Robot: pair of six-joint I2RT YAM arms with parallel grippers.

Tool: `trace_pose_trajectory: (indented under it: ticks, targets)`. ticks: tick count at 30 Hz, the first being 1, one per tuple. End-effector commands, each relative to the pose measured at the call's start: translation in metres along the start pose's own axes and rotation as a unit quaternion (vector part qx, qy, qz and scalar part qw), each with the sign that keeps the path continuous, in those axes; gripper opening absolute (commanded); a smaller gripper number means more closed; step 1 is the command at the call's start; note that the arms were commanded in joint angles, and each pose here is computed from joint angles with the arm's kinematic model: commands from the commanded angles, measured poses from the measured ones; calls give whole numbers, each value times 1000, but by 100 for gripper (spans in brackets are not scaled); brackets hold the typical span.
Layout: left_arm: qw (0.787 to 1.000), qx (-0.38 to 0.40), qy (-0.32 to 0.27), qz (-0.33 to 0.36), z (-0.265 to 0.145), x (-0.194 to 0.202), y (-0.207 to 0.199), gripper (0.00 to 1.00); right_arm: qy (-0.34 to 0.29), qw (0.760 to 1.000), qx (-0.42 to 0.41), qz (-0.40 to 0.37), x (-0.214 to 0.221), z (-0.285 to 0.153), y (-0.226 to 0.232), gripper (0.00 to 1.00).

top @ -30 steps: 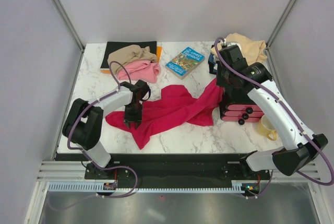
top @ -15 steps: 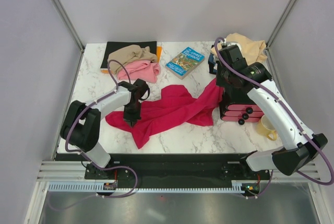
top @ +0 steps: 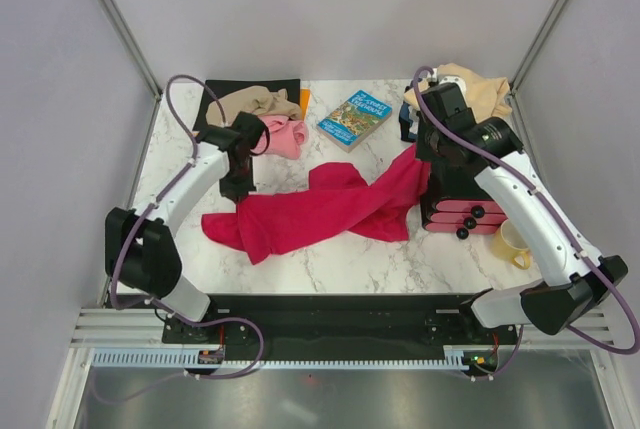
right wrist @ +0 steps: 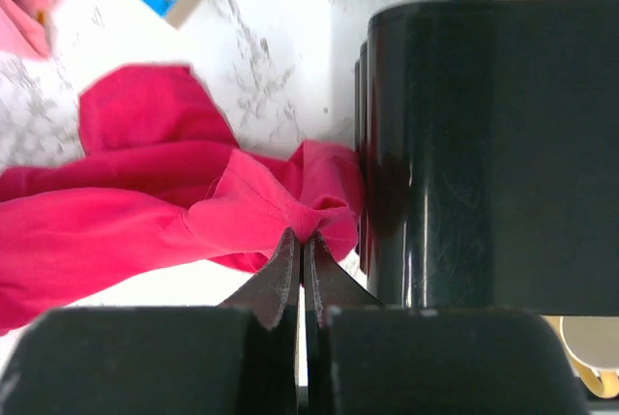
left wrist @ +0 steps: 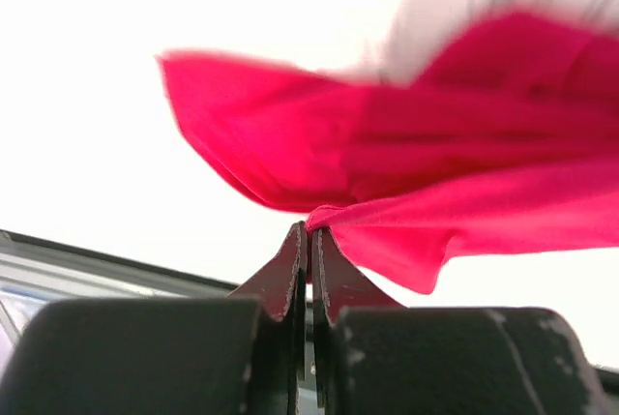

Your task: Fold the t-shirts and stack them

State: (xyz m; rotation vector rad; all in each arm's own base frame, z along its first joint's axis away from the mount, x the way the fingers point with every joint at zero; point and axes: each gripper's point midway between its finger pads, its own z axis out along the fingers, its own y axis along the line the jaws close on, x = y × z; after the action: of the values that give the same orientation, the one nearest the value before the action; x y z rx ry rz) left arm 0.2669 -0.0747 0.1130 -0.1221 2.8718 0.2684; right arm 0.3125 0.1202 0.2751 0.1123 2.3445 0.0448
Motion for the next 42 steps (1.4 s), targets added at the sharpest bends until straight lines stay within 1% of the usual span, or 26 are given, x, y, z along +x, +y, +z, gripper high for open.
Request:
trace_pose_trajectory:
  ticks: [1, 3, 4, 6, 7, 9, 10, 12, 16, 17, 21, 22, 24, 25, 26, 27, 28, 29, 32, 35, 37, 39, 42]
  targets:
    - [989, -44, -127, -53, -73, -61, 47, 2, -105, 994, 12, 39, -57, -31, -8, 0]
    - [984, -63, -145, -77, -94, -71, 65, 2, -135, 989, 7, 53, -72, -42, -9, 0]
    - [978, -59, -175, -101, -116, -86, 71, 2, -147, 987, 4, 61, -78, -49, -11, 0]
    - [969, -81, -195, -127, -136, -91, 87, 2, -176, 981, 8, 76, -91, -60, -15, 0]
    - [961, -81, -221, -145, -156, -98, 94, 2, -189, 978, 7, 83, -95, -68, -18, 0]
    - [946, -92, -249, -185, -176, -101, 107, 2, -215, 972, 9, 97, -107, -82, -23, 0]
    - [939, -86, -266, -202, -192, -102, 113, 2, -226, 969, 6, 101, -110, -90, -26, 0]
    - [928, -72, -287, -227, -210, -101, 117, 2, -245, 963, 1, 110, -118, -103, -29, 0]
    - [905, -64, -321, -273, -244, -86, 137, 2, -281, 952, -5, 123, -128, -134, -41, 0]
    - [902, -69, -322, -279, -248, -79, 142, 2, -289, 949, -4, 125, -130, -140, -44, 0]
    - [869, -44, -379, -316, -290, -59, 165, 2, -333, 931, -19, 145, -139, -181, -58, 0]
    - [860, -33, -394, -322, -302, -56, 169, 2, -347, 925, -30, 151, -140, -195, -62, 0]
    - [849, -18, -415, -325, -318, -47, 176, 2, -366, 915, -47, 162, -143, -211, -65, 0]
    - [846, -14, -421, -327, -322, -44, 178, 2, -381, 907, -66, 168, -141, -227, -68, 0]
    - [843, -12, -425, -329, -324, -39, 181, 2, -384, 905, -75, 169, -139, -230, -67, 0]
    - [842, -12, -425, -332, -324, -35, 182, 2, -396, 897, -92, 174, -136, -243, -70, 0]
    - [834, -7, -435, -340, -330, -24, 189, 2, -404, 891, -115, 172, -136, -251, -66, 0]
    - [832, -10, -437, -342, -330, -21, 192, 2, -407, 888, -122, 174, -133, -253, -66, 0]
    - [828, -15, -449, -337, -336, -8, 200, 2, -433, 870, -149, 181, -131, -280, -73, 0]
    - [821, -19, -459, -339, -341, -1, 207, 2, -459, 857, -162, 170, -134, -307, -79, 0]
    - [822, -23, -460, -336, -341, 0, 209, 2, -460, 859, -158, 160, -137, -312, -80, 0]
    - [829, -30, -453, -327, -337, -4, 207, 2, -440, 872, -153, 150, -139, -300, -72, 0]
    - [835, -34, -441, -327, -329, -10, 201, 2, -422, 880, -164, 144, -142, -285, -59, 0]
